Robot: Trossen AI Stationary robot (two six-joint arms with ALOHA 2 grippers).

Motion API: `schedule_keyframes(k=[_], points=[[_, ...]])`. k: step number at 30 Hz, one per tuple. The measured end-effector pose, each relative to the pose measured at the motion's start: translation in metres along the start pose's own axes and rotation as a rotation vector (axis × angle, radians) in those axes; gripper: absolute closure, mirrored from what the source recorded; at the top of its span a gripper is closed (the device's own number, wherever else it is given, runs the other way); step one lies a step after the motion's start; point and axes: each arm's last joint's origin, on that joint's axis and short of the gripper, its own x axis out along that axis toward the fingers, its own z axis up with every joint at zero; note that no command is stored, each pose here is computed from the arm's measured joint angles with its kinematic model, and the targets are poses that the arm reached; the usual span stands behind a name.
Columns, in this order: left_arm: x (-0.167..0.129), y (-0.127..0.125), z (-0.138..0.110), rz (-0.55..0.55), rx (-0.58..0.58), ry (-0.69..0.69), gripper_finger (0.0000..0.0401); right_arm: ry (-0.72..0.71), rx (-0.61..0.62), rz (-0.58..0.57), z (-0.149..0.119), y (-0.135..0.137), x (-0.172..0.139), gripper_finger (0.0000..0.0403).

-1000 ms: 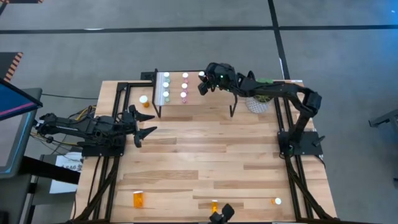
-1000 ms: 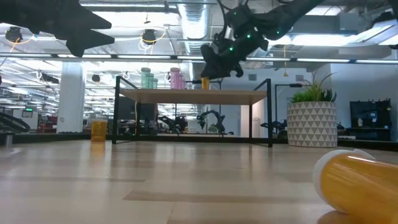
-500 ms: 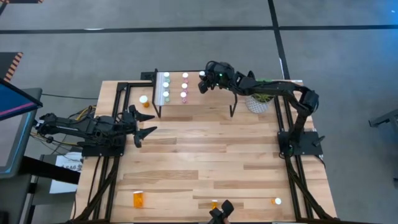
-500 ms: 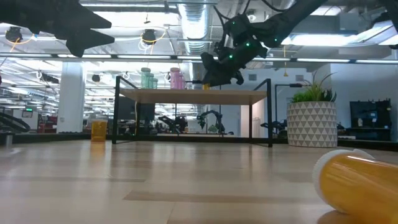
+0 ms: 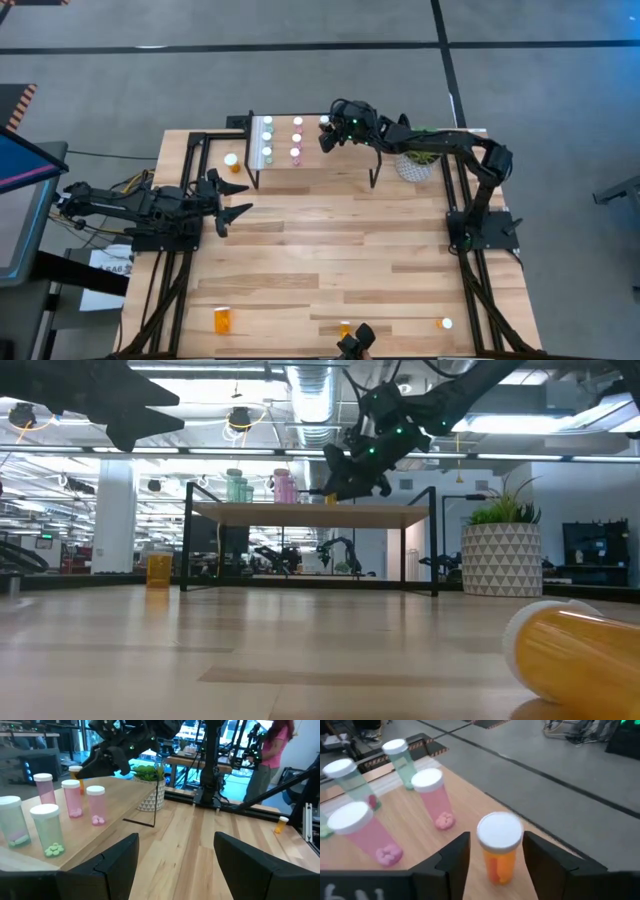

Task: Pick and place medicine bottles onto shelf by color
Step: Put the top small orange pill bottle on the shelf, then put the left small orange pill bottle on the shelf aligned with the other small orange pill bottle

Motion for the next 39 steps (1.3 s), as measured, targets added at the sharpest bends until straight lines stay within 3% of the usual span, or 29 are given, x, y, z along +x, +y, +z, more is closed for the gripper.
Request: schedule_keyframes(k=[9, 16, 20, 30, 39], points=[[0.000, -0.001, 0.001, -0.045, -0.008, -0.002, 0.0156, 0.045, 0.007, 0.033, 0.008, 0.004, -0.019, 0.0154], [0.000, -0.001, 0.001, -0.046, -0.015, -0.001, 0.0156, 0.114, 0.004, 0.051, 0.022, 0.014, -0.064, 0.0153], [0.000, -0.001, 0.001, -0.046, -0.017, -0.001, 0.0156, 0.228, 0.028, 0.085, 0.021, 0.033, -0.100, 0.0153], [0.000, -0.003, 0.003, -0.077, -0.030, -0.023, 0.0156, 0.663, 0.130, 0.178, -0.036, 0.125, -0.195, 0.0153], [-0.001, -0.005, 0.010, -0.151, -0.050, -0.087, 0.0156, 0.985, 0.276, 0.038, -0.103, 0.183, -0.286, 0.0153]])
